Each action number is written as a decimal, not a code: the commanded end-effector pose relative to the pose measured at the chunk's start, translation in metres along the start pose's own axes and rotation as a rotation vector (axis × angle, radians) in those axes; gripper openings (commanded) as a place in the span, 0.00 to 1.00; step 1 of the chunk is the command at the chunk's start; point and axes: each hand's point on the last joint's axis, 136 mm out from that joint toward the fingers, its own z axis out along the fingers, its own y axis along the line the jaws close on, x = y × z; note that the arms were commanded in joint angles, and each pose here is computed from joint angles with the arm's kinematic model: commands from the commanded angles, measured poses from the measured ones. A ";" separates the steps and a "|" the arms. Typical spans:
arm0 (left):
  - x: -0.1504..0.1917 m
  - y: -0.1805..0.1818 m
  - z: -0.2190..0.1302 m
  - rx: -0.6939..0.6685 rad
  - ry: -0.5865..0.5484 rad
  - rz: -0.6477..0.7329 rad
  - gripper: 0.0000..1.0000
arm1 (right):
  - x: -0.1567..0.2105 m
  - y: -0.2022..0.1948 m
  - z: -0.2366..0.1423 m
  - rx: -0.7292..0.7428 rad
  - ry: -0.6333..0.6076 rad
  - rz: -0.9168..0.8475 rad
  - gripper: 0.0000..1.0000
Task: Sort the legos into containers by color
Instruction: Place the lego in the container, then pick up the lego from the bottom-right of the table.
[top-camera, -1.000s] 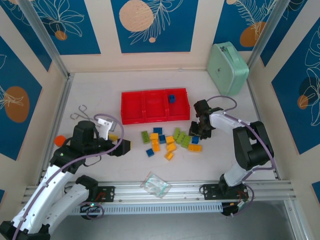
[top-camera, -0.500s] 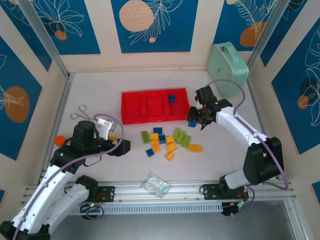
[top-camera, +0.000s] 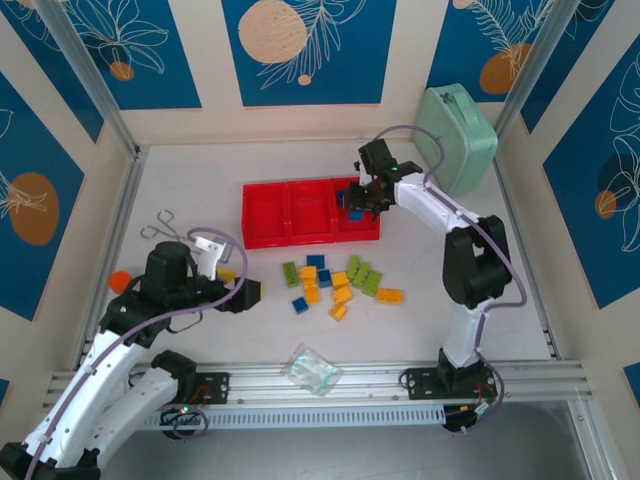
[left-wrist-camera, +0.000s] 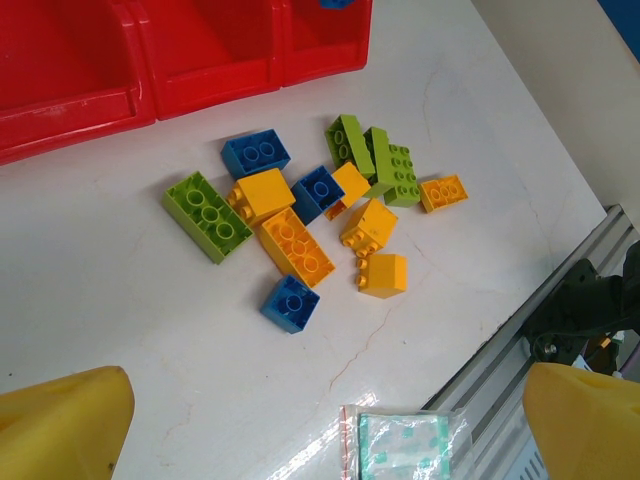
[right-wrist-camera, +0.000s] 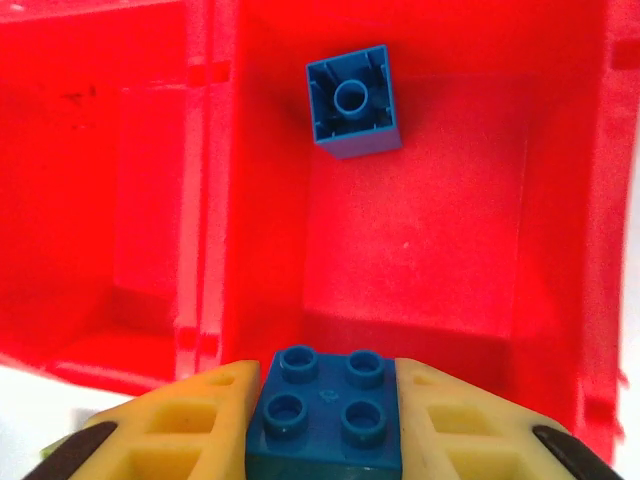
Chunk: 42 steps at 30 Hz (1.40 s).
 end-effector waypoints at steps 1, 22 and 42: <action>0.004 -0.005 -0.001 0.020 0.014 0.030 0.99 | -0.007 0.004 0.012 -0.003 0.016 -0.052 0.25; 0.004 -0.001 0.000 0.002 0.016 0.026 0.99 | -0.010 0.002 0.001 0.075 0.025 -0.010 0.55; 0.004 -0.007 -0.002 0.030 0.007 0.036 0.99 | 0.167 -0.052 -0.093 0.139 0.132 0.420 0.83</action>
